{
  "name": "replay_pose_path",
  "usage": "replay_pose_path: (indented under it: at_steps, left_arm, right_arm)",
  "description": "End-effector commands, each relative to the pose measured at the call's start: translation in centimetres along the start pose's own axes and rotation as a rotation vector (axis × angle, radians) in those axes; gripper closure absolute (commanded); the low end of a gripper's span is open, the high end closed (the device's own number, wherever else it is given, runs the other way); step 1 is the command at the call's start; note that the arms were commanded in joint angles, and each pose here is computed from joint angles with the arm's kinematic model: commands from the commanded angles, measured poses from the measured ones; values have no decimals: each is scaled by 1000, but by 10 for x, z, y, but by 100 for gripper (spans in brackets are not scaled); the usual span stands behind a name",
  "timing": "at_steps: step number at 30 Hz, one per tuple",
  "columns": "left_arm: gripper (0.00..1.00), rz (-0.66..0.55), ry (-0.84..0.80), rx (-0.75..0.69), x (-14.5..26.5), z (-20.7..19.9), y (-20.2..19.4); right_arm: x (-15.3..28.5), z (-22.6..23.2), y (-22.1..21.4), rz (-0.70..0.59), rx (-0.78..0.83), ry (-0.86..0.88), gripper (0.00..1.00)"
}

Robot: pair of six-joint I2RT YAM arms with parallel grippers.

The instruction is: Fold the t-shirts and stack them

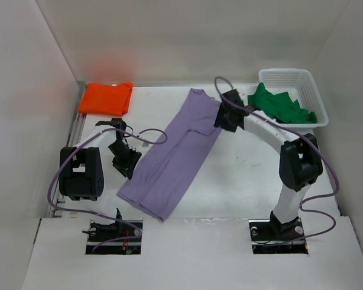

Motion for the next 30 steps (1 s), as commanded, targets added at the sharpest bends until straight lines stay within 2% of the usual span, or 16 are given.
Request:
replay_pose_path:
  at_steps: [1, 7, 16, 22, 27, 30]
  left_arm:
    - [70, -4, 9, -10, 3, 2, -7]
    - [69, -61, 47, 22, 9, 12, 3]
    - [61, -284, 121, 174, 34, 5, -15]
    - [58, -435, 149, 274, 49, -9, -38]
    - [56, -537, 185, 311, 64, -25, -48]
    - [54, -611, 215, 329, 80, -34, -53]
  right_arm:
    - [34, 27, -66, 128, 25, 116, 48]
    - [84, 45, -156, 263, 94, 207, 44]
    - [116, 37, -217, 327, 183, 265, 44]
    - [141, 43, -283, 388, 24, 343, 40]
    - [145, 26, -338, 465, -97, 305, 40]
    - [149, 21, -357, 478, -115, 284, 39]
Point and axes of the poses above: each gripper's point midway between its finger pads, its own x axis back along the fingers, its own z axis along the line the jaws close on, y = z × x, the point moved 8 cm from there along x, back along the fingers, and after that the axes turned 8 degrees about -x, right-handed, at the moved point
